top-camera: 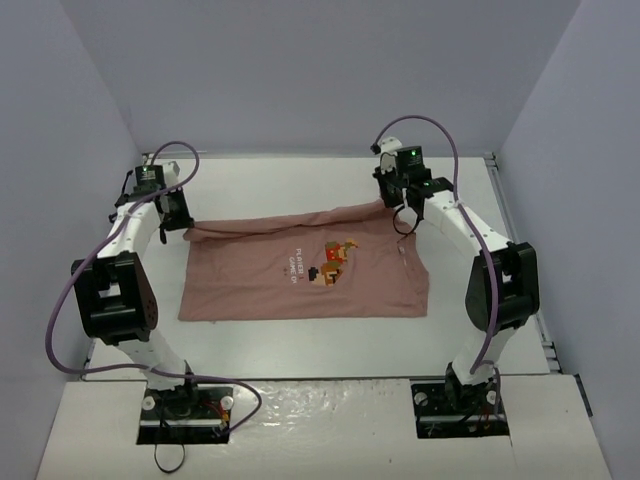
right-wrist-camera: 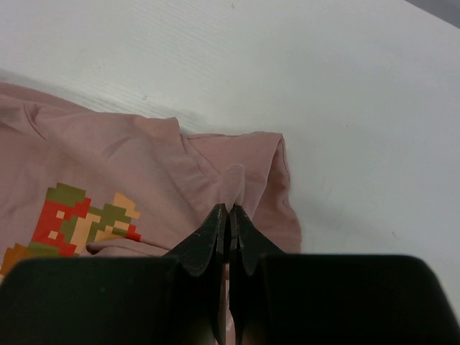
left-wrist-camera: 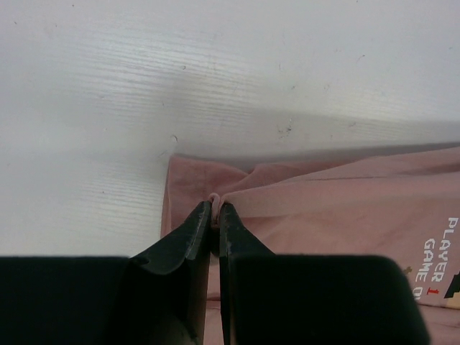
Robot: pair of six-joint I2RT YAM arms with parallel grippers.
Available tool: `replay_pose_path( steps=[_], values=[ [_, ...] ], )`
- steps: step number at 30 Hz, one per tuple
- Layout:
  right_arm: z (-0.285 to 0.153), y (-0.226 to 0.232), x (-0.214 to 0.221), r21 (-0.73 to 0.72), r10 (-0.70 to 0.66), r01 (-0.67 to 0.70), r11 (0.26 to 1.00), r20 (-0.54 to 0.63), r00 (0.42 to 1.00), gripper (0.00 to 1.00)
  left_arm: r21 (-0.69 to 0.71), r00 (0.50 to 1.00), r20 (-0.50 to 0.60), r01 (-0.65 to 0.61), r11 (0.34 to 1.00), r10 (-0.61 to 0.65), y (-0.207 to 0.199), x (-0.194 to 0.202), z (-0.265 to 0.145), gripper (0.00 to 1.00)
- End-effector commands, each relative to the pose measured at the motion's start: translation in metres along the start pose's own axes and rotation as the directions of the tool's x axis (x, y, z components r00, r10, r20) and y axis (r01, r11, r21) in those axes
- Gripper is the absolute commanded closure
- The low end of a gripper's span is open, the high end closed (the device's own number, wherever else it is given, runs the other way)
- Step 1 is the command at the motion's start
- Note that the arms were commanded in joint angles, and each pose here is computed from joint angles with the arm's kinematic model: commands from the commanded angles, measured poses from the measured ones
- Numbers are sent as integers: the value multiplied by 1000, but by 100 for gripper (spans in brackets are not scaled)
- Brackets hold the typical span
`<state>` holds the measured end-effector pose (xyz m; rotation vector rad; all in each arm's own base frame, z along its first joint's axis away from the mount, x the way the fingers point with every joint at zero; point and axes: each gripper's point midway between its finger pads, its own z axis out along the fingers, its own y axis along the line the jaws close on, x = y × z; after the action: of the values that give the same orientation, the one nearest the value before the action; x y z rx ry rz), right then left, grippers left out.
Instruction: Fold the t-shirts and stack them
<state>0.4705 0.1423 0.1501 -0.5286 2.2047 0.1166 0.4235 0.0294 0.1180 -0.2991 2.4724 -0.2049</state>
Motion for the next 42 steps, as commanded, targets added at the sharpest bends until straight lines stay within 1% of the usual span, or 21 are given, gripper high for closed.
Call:
replay_pose_path(
  steps=[1,3,11,14,18,27,31,34,39,42],
  values=[
    [-27,7,-24,34,33,-37,999,96,995,100,-8,994,106,14,1000,-13,1,-23,-15,100],
    [-27,10,-14,36,48,-51,998,77,996,100,-10,995,97,17,1000,-16,2,-18,-14,100],
    [-37,11,6,82,102,-106,991,55,993,100,-11,992,128,12,1000,-10,2,-15,-22,100],
    [-43,8,9,111,110,-116,987,58,992,100,-19,990,138,11,1000,-9,3,-14,-25,100],
    [-49,8,11,111,112,-119,987,62,992,100,-27,990,139,20,999,-16,5,-13,-27,100],
    [-46,16,52,113,143,-141,984,-11,990,100,-14,992,103,72,997,-71,4,9,-16,100],
    [-45,21,63,116,171,-167,979,-30,985,100,-14,993,86,86,996,-84,5,17,-12,100],
    [-47,22,69,133,173,-167,977,-31,984,100,-9,992,94,82,997,-80,5,19,-12,100],
    [-47,30,85,128,179,-170,977,-62,982,100,13,993,73,93,996,-94,1,28,-11,100],
    [-48,35,92,120,180,-171,978,-72,981,100,0,992,69,104,995,-103,2,35,-13,100]
  ],
)
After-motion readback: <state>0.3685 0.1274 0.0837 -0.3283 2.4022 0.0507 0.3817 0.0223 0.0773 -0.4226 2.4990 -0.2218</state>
